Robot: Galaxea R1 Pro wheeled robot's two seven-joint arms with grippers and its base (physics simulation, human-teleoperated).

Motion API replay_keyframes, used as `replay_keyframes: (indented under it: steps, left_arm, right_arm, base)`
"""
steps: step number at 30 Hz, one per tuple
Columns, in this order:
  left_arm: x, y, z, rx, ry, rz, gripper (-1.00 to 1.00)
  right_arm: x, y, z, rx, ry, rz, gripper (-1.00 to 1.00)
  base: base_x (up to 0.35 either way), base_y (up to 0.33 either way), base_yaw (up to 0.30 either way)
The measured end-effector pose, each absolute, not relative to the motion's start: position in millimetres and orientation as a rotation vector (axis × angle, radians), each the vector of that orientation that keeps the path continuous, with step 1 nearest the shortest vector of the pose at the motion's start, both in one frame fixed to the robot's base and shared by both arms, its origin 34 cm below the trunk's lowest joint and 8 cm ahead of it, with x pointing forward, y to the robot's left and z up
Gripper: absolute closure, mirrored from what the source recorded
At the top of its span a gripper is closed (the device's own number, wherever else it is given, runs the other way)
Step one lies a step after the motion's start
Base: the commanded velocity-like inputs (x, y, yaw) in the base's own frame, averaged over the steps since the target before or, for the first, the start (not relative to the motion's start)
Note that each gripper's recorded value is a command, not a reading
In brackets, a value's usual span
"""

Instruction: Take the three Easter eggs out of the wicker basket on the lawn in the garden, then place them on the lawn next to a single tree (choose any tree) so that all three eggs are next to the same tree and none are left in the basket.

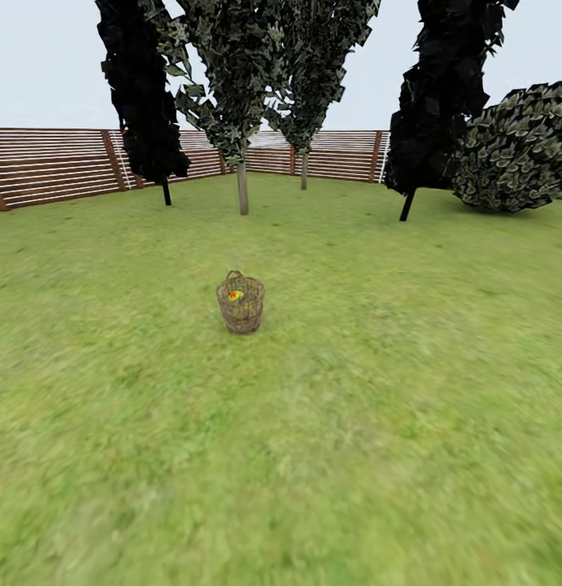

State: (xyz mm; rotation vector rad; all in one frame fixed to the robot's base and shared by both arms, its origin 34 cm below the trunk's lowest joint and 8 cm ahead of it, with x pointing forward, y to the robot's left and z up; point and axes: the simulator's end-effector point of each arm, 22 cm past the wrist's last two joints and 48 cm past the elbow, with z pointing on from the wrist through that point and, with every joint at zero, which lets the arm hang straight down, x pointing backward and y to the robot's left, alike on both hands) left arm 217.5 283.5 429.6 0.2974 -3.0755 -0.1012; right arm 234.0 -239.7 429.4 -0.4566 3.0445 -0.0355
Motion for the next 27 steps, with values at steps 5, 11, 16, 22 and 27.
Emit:
replay_keyframes:
  steps: [5,11,16,22,27]
  left_arm:
    - [215.6,289.0,429.4,0.298,-3.071,-0.113,-1.0]
    - [212.9,288.6,428.8,0.293,-3.065,-0.113,-1.0]
    - [211.3,286.7,428.5,0.292,-3.061,-0.11,-1.0]
    - [211.5,282.0,428.2,0.289,-3.062,-0.101,-1.0]
    - [211.3,281.7,428.2,0.288,-3.062,-0.101,-1.0]
  right_arm:
    - [232.2,-239.0,428.9,-0.454,3.049,-0.033,-1.0]
    - [229.4,-238.7,428.2,-0.455,3.057,-0.031,-1.0]
    - [227.9,-238.2,427.9,-0.465,3.059,-0.025,-1.0]
    - [228.7,-241.3,427.8,-0.479,3.055,-0.029,-1.0]
    - [228.9,-238.3,427.8,-0.477,3.054,-0.024,-1.0]
  base:
    - [0.342,0.0,0.148]
    - [0.342,0.0,0.164]
    - [0.342,0.0,0.062]
    - [0.342,0.0,0.003]
    - [0.342,0.0,0.0]
